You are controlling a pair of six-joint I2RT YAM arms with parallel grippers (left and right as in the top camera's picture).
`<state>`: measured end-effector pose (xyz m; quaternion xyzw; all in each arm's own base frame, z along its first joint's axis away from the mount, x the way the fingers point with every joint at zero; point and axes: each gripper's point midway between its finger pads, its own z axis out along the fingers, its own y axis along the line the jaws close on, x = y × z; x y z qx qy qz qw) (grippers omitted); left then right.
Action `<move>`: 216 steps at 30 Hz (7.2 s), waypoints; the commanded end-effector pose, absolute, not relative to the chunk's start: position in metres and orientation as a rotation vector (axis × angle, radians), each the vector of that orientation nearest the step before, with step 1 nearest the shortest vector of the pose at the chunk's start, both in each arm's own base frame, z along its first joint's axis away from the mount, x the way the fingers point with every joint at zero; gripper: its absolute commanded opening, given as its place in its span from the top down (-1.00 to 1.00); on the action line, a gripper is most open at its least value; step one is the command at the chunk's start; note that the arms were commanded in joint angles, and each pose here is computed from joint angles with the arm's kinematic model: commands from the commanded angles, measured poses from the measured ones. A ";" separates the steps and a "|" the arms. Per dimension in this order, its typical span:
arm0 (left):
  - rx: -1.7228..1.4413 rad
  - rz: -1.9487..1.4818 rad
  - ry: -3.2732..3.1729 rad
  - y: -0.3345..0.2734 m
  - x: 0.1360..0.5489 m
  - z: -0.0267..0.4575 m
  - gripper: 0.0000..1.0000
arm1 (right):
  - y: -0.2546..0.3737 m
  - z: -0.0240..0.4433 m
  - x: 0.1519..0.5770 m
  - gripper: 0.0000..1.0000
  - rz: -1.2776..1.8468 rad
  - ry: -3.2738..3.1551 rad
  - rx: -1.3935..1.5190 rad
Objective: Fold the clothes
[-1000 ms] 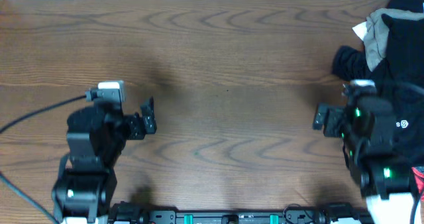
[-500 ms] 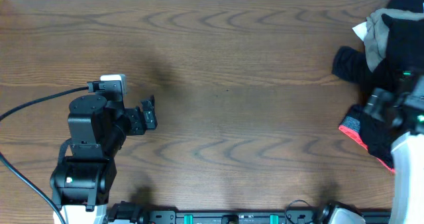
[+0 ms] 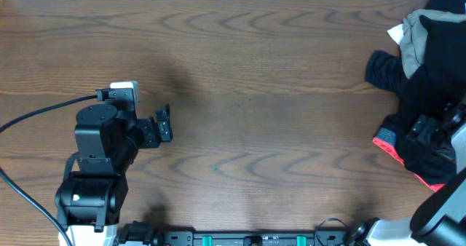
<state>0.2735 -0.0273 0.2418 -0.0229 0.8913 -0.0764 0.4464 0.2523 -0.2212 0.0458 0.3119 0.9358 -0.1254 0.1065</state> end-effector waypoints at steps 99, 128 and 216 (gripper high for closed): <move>-0.046 -0.933 2.436 -0.196 0.420 0.024 -0.72 | 0.016 0.127 0.289 -0.08 -0.003 2.928 0.290; -0.284 -0.644 1.972 -0.056 0.545 0.183 -0.96 | 0.020 0.127 0.287 0.39 0.023 2.935 0.288; -0.170 -0.596 3.107 -0.263 0.254 0.013 0.05 | 0.014 0.130 0.300 0.23 0.009 2.887 0.246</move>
